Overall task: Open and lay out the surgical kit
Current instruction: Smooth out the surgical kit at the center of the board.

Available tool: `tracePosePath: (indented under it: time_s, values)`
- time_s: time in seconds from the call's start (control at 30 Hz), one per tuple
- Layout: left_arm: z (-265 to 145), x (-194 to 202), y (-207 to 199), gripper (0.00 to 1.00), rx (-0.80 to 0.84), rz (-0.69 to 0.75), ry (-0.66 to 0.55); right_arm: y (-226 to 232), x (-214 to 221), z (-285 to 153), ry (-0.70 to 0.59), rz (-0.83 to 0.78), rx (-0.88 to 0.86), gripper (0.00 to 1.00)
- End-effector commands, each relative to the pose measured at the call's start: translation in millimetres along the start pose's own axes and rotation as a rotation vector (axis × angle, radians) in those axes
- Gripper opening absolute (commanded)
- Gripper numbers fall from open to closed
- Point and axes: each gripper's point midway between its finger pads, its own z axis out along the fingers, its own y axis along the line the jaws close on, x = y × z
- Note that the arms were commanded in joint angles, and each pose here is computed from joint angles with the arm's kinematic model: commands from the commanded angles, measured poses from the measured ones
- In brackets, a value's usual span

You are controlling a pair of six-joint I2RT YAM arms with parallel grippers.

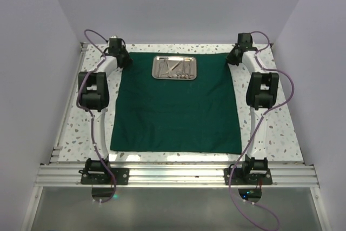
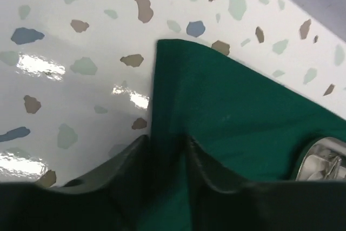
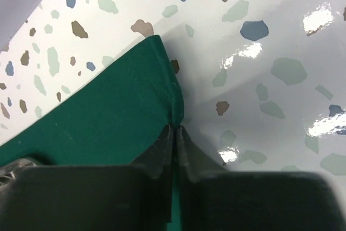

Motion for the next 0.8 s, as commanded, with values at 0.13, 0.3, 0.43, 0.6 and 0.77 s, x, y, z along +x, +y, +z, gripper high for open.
tracePosePath:
  time_s: [0.13, 0.3, 0.43, 0.6, 0.77]
  values:
    - [-100.1, -50.4, 27.6, 0.78, -0.125, -0.055, -0.208, 26.5, -58.4, -46.7, -0.154, -0.027, -0.102, 0.98]
    - [-160.2, -61.1, 13.4, 0.80, -0.070, -0.013, -0.323, 20.0, -54.6, -105.8, -0.235, -0.016, -0.071, 0.98]
    - [-203.6, -23.6, -29.5, 0.76, 0.023, 0.054, -0.318, 60.2, -16.2, -179.5, -0.298, -0.045, -0.192, 0.97]
    - [-221.7, 52.8, -56.8, 0.69, 0.122, 0.100, -0.245, 71.8, 94.1, -200.4, -0.167, -0.086, -0.308, 0.37]
    - [-224.7, 140.6, -66.0, 0.54, 0.216, 0.144, -0.121, 59.3, 185.6, -205.4, -0.003, -0.109, -0.399, 0.00]
